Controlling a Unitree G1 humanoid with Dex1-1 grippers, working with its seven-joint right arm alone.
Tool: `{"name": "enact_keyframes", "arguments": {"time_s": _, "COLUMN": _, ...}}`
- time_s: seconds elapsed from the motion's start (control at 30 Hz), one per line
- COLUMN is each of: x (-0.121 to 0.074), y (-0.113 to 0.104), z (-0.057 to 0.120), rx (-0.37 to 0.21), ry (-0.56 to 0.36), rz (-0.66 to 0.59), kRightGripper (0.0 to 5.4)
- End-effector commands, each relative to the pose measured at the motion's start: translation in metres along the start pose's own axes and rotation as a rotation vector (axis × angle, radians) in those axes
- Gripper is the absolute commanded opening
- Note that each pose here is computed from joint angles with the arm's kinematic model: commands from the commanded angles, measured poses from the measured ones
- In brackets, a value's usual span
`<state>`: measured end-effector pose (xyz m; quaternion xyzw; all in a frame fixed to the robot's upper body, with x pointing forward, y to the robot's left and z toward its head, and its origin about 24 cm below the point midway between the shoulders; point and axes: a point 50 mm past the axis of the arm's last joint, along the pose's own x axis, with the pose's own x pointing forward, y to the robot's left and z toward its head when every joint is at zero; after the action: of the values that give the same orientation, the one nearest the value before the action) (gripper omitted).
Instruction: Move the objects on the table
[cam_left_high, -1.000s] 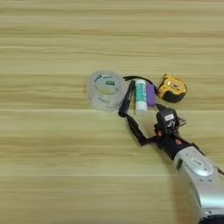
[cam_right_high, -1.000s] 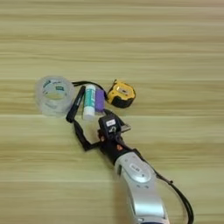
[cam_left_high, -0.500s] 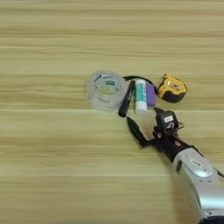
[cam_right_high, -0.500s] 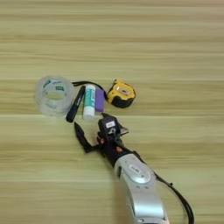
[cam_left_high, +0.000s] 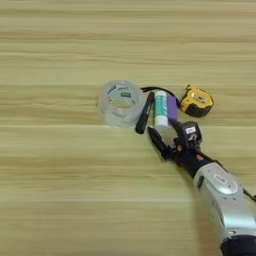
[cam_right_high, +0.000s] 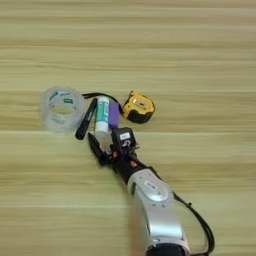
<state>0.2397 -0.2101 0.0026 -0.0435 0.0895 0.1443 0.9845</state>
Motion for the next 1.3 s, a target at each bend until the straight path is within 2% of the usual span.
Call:
{"name": "enact_keyframes", "arguments": {"time_s": 0.03, "x": 0.006, "y": -0.006, "z": 0.008, "rx": -0.018, "ry": -0.024, "rz": -0.028, "kRightGripper": 2.84}}
{"name": "enact_keyframes", "arguments": {"time_s": 0.2, "x": 0.008, "y": -0.007, "z": 0.006, "rx": -0.019, "ry": -0.023, "rz": -0.035, "kRightGripper": 3.38}}
{"name": "enact_keyframes", "arguments": {"time_s": 0.3, "x": 0.009, "y": -0.007, "z": 0.006, "rx": -0.02, "ry": -0.024, "rz": -0.039, "kRightGripper": 3.47}}
{"name": "enact_keyframes", "arguments": {"time_s": 0.73, "x": 0.01, "y": -0.009, "z": 0.005, "rx": -0.031, "ry": -0.024, "rz": -0.058, "kRightGripper": 1.8}}
{"name": "enact_keyframes", "arguments": {"time_s": 1.1, "x": 0.011, "y": -0.01, "z": 0.007, "rx": -0.041, "ry": -0.034, "rz": -0.069, "kRightGripper": 1.71}}
{"name": "enact_keyframes", "arguments": {"time_s": 1.3, "x": 0.011, "y": -0.012, "z": 0.027, "rx": -0.063, "ry": -0.128, "rz": -0.075, "kRightGripper": 1.71}}
